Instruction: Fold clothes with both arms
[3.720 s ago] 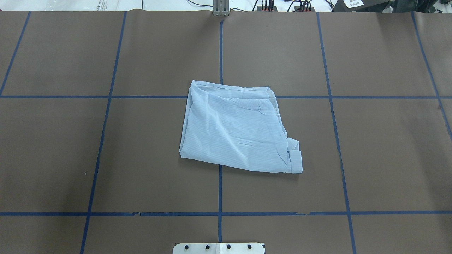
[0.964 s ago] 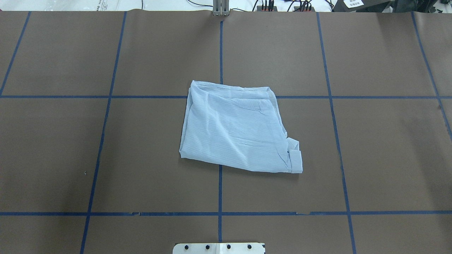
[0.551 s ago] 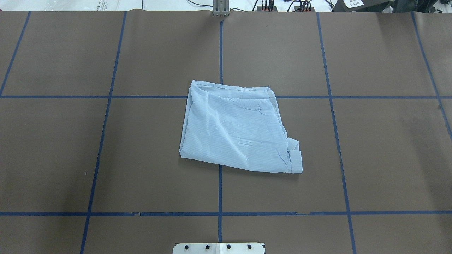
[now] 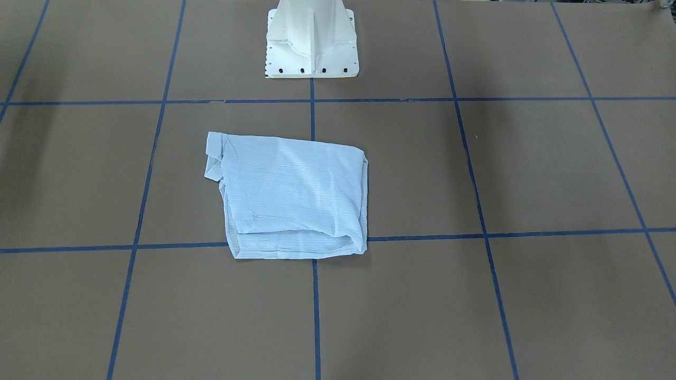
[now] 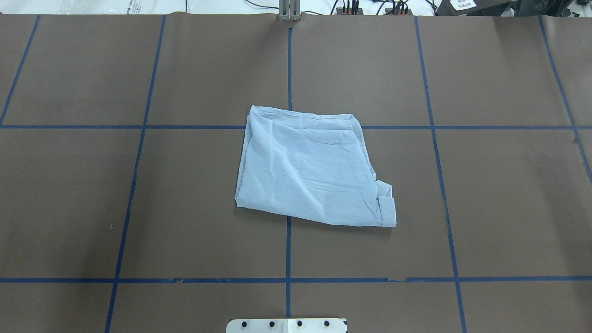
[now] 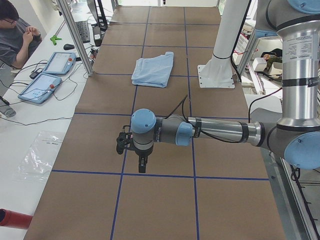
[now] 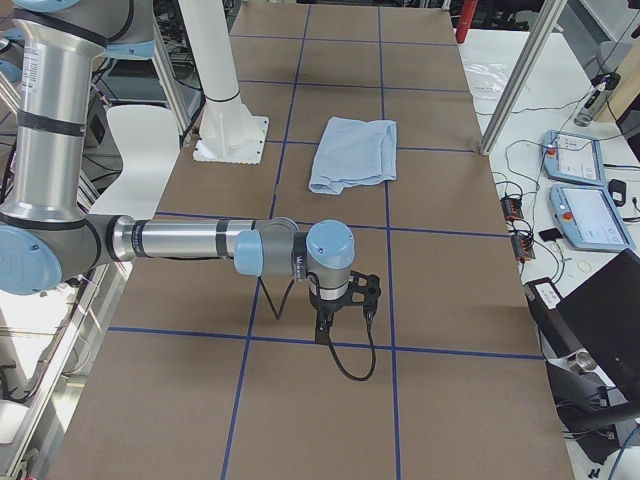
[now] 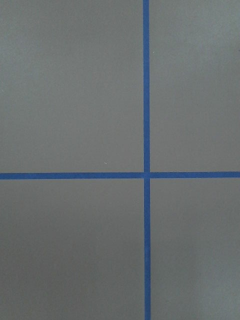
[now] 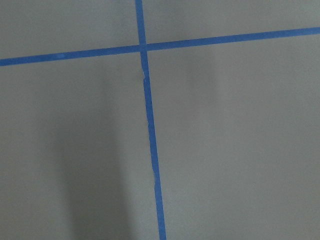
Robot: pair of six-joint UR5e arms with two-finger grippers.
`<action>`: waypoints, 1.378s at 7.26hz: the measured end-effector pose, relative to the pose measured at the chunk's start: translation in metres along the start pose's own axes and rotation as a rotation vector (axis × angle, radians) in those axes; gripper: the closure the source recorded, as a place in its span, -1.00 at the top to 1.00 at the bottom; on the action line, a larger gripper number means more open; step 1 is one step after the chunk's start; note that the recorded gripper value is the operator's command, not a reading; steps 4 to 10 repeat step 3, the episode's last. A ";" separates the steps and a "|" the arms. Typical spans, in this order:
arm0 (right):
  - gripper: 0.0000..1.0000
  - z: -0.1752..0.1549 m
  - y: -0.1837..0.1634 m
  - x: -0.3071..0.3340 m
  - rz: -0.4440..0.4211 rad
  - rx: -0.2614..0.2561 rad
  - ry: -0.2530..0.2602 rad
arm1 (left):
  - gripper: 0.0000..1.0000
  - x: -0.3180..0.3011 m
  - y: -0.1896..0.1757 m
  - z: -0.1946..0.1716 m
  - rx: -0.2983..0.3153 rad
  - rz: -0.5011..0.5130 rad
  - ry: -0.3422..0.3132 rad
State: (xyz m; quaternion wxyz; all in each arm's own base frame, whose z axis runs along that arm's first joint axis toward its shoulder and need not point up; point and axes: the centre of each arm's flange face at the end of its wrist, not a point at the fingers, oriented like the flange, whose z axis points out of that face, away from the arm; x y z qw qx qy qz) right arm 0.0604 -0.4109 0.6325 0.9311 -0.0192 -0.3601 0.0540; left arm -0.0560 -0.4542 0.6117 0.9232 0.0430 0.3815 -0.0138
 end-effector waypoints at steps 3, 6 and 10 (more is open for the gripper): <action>1.00 -0.001 -0.001 -0.001 -0.004 0.005 -0.002 | 1.00 0.000 0.000 0.000 0.001 0.001 0.000; 1.00 -0.001 -0.001 -0.001 -0.004 0.005 -0.002 | 1.00 0.000 0.000 0.000 0.001 0.001 0.000; 1.00 -0.001 -0.001 -0.001 -0.004 0.005 -0.002 | 1.00 0.000 0.000 0.000 0.001 0.001 0.000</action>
